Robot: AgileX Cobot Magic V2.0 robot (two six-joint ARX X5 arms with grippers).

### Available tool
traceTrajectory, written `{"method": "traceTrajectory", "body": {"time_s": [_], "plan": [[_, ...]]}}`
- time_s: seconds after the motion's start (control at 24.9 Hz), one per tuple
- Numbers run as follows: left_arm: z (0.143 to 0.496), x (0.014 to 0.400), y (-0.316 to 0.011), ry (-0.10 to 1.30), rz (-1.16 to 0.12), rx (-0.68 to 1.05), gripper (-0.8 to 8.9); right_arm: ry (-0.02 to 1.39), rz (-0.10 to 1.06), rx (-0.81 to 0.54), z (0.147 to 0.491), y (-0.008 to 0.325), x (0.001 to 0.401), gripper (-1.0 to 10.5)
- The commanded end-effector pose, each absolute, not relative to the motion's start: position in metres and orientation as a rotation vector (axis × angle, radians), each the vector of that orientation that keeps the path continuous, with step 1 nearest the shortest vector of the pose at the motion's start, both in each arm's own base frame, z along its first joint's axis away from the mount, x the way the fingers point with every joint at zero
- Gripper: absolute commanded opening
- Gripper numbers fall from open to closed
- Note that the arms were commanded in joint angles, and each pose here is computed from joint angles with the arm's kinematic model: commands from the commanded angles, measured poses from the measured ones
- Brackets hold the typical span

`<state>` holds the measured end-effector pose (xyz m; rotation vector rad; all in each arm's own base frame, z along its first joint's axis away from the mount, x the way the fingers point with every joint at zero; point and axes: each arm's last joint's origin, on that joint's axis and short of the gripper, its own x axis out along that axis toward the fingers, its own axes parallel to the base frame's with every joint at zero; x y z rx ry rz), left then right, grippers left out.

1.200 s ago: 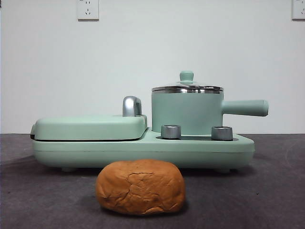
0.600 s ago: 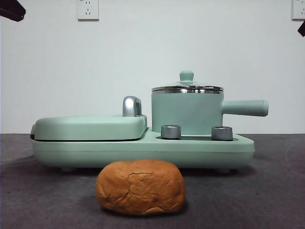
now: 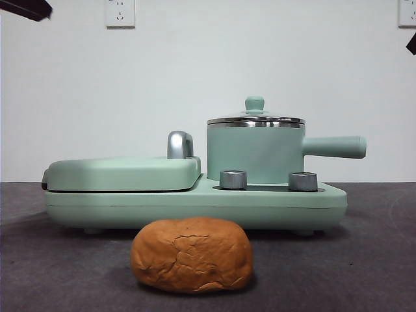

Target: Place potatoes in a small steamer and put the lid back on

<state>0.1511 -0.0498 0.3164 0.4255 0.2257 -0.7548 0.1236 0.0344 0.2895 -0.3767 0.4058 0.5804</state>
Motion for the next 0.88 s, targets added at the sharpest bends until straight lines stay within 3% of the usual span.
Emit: {"method": "traceTrajectory", "body": {"time_s": [0.04,0.56,0.88], "plan": [[0.321,0.163,-0.057,0.212,-0.751,0.37,2.26,0.392,0.572,-0.346,0.296,0.035,0.124,2.4],[0.302,0.223,-0.115,0.14,-0.758,0.261,2.27,0.401,0.567,-0.312,0.296,0.035,0.124,2.4],[0.294,0.255,-0.154,0.179,-0.799,0.214,2.26,0.403,0.566,-0.305,0.296,0.035,0.124,2.4]]}}
